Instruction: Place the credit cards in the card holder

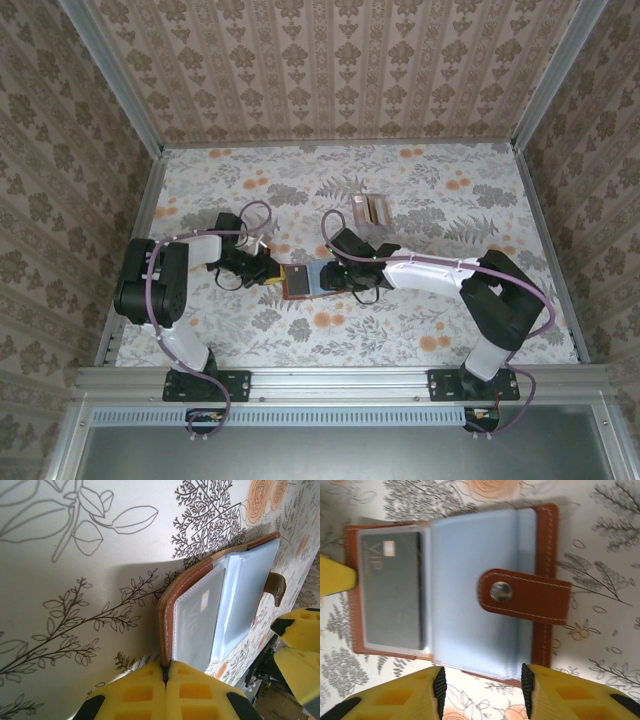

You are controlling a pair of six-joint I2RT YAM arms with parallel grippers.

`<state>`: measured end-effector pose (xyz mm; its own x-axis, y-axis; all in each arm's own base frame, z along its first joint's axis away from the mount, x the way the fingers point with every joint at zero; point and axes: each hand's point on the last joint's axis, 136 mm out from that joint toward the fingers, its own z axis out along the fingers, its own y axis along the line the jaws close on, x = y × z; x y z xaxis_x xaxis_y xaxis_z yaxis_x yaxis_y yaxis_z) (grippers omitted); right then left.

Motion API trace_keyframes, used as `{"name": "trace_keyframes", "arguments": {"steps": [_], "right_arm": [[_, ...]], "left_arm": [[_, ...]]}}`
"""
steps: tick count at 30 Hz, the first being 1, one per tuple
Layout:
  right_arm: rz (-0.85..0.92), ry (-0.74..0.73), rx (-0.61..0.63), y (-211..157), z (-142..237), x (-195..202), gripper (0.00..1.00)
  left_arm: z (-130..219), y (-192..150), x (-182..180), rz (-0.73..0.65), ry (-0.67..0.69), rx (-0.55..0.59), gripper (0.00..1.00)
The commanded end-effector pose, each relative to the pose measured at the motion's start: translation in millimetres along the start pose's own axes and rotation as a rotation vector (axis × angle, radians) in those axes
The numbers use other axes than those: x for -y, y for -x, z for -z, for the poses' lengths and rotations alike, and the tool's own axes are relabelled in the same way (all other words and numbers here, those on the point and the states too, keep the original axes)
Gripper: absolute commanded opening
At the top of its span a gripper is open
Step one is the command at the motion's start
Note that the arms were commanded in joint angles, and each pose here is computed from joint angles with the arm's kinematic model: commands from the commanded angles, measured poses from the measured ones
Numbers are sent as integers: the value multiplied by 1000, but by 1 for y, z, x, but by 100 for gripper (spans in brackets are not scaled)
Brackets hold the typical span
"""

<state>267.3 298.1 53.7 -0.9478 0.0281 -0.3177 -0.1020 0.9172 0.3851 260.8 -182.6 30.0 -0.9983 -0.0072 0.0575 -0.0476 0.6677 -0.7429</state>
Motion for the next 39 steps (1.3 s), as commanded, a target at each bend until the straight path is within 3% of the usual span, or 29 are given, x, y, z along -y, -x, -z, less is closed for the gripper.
{"name": "trace_keyframes", "arguments": {"steps": [1,16,27,34,39], "right_arm": [[-27,-47,-5,-2,-5,10,48],[-6,-16,-44,-2,-19,-2,36],[-20,-122,9,2,2,20,39],[-1,-15,35,7,3,-1,40],[11,45,-15,4,-20,-18,42]], "left_arm": [[-3,-2,2,-13,-13,-24,0],[-3,-1,2,-14,-13,-25,0],[-2,-1,3,-19,-12,-23,0],[-2,-1,3,-19,-10,-23,0],[-2,-1,3,-18,-11,-24,0]]}}
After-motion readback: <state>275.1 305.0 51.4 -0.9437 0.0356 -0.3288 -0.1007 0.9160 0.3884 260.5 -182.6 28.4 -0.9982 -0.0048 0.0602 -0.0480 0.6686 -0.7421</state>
